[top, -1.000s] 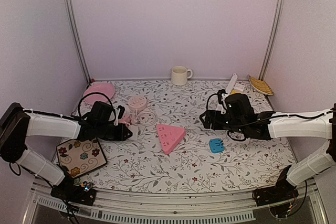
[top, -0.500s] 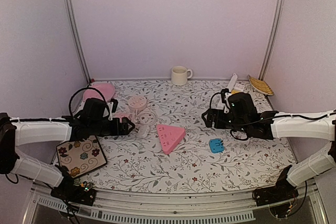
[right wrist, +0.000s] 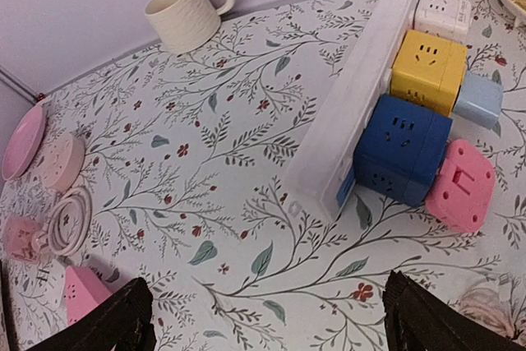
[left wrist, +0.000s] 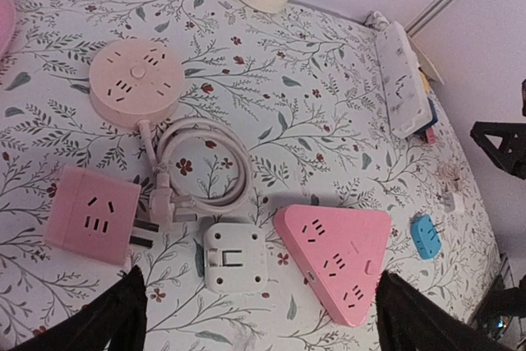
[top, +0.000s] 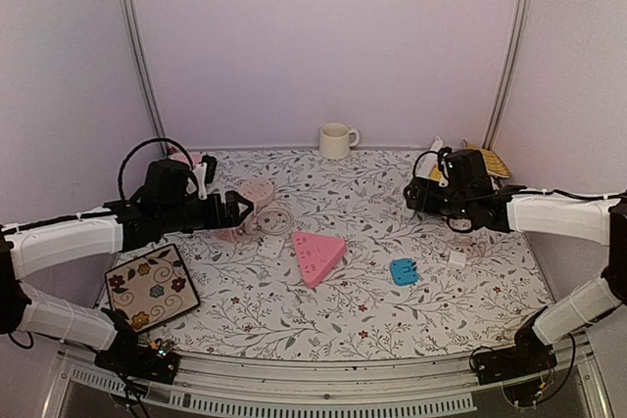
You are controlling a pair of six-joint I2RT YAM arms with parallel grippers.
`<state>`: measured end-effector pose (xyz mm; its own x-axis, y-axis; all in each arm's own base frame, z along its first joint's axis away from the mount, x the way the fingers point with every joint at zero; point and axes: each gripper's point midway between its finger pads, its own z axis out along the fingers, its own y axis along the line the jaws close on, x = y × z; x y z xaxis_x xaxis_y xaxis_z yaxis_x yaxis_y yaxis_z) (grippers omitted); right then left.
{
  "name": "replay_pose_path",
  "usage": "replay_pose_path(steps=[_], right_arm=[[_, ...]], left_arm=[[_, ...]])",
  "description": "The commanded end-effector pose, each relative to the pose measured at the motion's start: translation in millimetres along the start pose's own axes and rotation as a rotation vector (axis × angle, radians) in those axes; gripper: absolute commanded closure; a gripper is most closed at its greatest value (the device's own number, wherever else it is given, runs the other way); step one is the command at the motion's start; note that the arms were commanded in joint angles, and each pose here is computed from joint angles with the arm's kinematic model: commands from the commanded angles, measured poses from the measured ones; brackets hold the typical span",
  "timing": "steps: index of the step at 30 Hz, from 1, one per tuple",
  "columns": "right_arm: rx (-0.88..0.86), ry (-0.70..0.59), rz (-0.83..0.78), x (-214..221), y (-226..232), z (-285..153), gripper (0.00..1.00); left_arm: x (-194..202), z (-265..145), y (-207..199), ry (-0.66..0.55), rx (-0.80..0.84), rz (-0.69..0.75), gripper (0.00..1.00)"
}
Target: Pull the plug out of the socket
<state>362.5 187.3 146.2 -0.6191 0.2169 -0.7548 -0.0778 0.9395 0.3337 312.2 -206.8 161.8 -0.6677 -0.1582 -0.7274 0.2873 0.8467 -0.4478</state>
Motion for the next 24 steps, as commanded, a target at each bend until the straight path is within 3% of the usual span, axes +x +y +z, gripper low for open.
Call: replay_pose_path(steps=[1,7,13,24], right_arm=[[0.066,-0.008,-0.048,-25.9,-10.9,17.4,0.01],[0.118,-0.033,0.006,-63.9,-47.6,38.0,0.01],[0.131,-0.031,0.000,-104.8,-53.5,78.8,0.00],[0.363,0.017,-0.051,-117.7,-90.2,140.7,0.06]], left_arm=[[-16.8,6.4,-22.8,-0.020,0.067,0.023,0.03],[-24.0,12.6,-35.7,-0.036,0.112,0.011,0.03],[-23.7,17.2,-40.2,-0.032,0.130,-0.004,0.03],[-28.4,11.0,-48.6,-0.050,0.162,-0.025,0.03]])
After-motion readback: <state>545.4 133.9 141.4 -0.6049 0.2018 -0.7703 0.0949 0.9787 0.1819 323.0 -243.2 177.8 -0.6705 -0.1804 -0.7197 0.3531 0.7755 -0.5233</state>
